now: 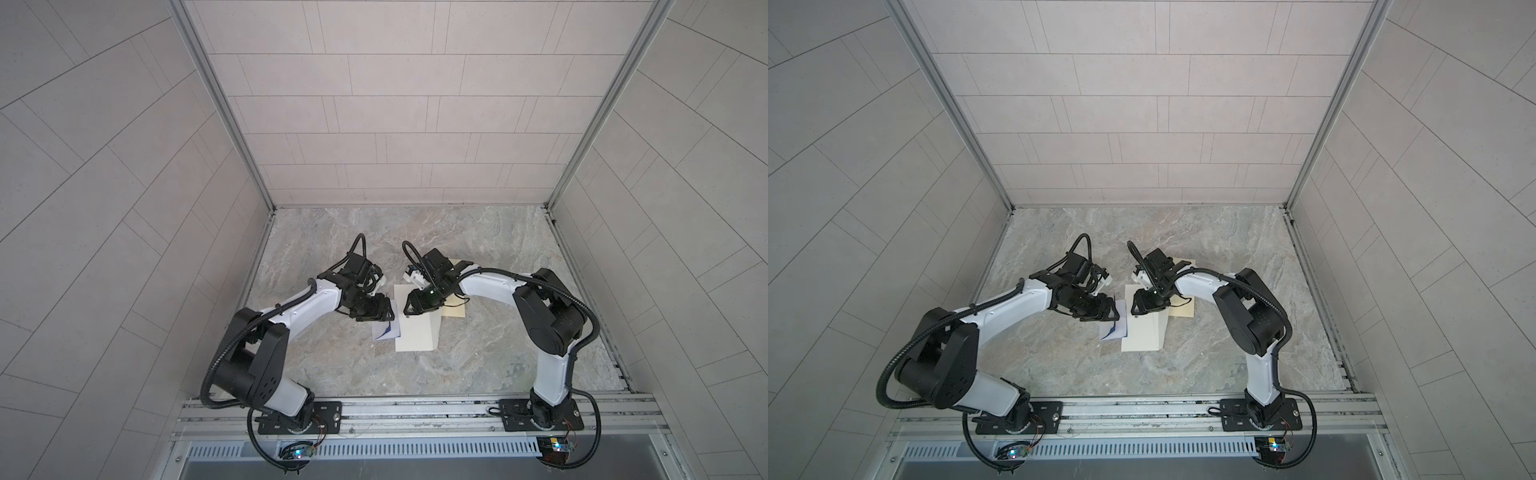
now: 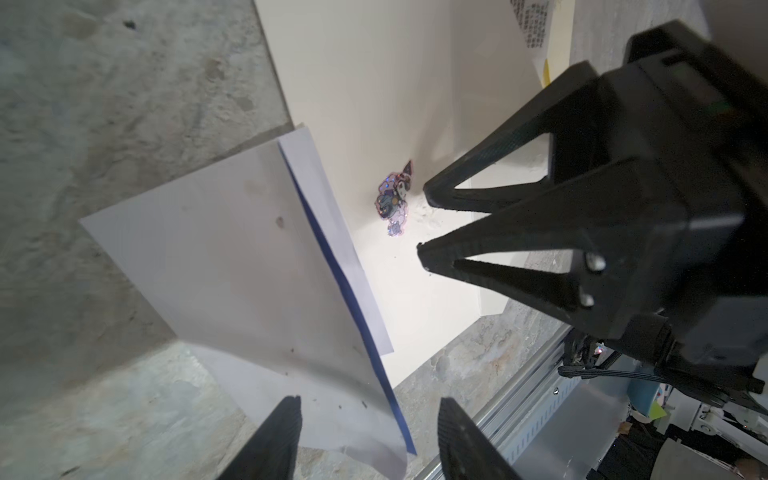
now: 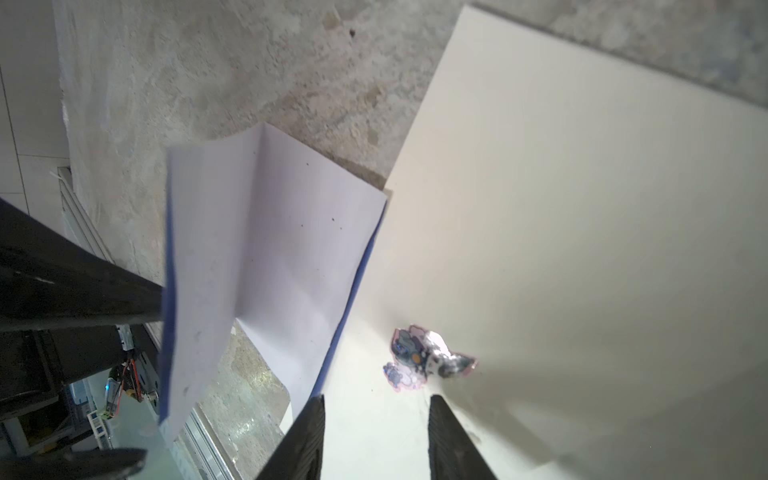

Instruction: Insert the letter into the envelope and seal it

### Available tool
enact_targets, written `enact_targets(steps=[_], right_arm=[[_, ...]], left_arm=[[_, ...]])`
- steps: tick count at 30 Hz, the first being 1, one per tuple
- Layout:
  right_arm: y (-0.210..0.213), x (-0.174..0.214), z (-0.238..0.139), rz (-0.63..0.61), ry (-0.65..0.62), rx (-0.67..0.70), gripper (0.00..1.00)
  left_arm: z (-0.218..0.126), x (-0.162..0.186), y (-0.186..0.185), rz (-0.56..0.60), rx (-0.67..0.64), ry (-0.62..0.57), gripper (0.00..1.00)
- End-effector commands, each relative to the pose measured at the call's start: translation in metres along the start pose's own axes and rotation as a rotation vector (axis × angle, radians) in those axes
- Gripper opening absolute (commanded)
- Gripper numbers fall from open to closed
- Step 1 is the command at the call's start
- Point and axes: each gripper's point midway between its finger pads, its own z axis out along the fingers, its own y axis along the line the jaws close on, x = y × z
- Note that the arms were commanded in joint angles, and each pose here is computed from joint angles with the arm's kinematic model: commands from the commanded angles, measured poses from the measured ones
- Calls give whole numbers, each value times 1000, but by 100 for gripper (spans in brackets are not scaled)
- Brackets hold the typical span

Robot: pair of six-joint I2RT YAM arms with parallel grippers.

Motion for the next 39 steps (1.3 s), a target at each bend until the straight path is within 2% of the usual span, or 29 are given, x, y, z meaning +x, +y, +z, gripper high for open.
enact_targets(steps=[1,6,11,13,17,19,24,34,39], right_arm=[[10,-6,-6,4,-38,-47,45],[13,-14,-9,38,-74,-93,48],[16,-13,-10,38,-65,-115,50],[19,-13,-11,33,-66,-125,50],[23,-13,-10,27,-54,-136,51],[25,-12,-8,20,-44,-140,54],[27,-6,5,5,6,-119,55],[18,9,30,5,126,-53,55],[18,14,40,15,161,-87,54]], left_arm=[[-1,-7,-17,73,48,-12,60],[-7,-9,-13,86,23,-74,59],[-29,-17,-3,82,-35,-211,62],[-37,-18,11,30,-89,-254,63],[-46,-15,66,-142,-292,-310,63],[-39,-9,80,-171,-337,-272,62],[-11,6,80,-171,-305,-73,62],[11,7,73,-148,-239,6,62],[23,13,72,-144,-230,64,62]])
